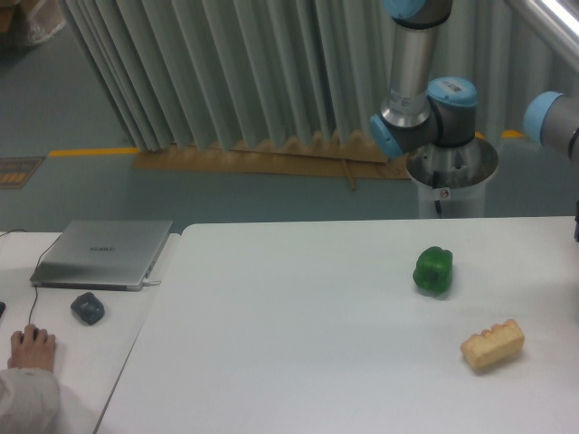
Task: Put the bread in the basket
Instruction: 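Move the gripper in and lower it toward the tan bread loaf, then lower the open gripper over the bread loaf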
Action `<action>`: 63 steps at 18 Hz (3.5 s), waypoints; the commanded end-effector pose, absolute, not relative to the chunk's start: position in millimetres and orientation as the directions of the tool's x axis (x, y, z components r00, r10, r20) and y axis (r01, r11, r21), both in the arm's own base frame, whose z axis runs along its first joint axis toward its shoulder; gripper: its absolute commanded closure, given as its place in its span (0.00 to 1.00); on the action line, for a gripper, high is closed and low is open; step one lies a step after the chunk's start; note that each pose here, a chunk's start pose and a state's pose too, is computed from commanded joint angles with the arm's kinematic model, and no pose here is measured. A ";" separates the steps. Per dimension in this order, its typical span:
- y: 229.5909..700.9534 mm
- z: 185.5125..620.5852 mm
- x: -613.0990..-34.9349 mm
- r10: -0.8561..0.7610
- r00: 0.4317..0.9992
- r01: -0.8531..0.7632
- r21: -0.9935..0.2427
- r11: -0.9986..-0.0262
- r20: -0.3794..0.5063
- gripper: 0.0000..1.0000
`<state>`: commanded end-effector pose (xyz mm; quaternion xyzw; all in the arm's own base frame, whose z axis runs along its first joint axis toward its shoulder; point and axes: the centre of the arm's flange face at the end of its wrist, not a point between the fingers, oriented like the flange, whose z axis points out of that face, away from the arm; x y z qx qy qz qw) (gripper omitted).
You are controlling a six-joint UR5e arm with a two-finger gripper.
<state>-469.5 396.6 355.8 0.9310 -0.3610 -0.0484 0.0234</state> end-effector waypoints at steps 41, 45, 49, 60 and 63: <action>457.7 351.7 -408.3 -0.475 0.873 -0.470 0.064 -0.880 -0.114 0.00; 469.8 358.7 -408.3 -0.473 0.863 -0.465 0.085 -0.881 -0.180 0.00; 490.7 333.2 -396.6 -0.538 0.830 -0.513 0.178 -0.840 -0.147 0.00; 507.3 329.8 -395.1 -0.562 0.811 -0.518 0.246 -0.819 -0.163 0.00; 509.1 334.0 -400.2 -0.551 0.815 -0.503 0.252 -0.827 -0.180 0.00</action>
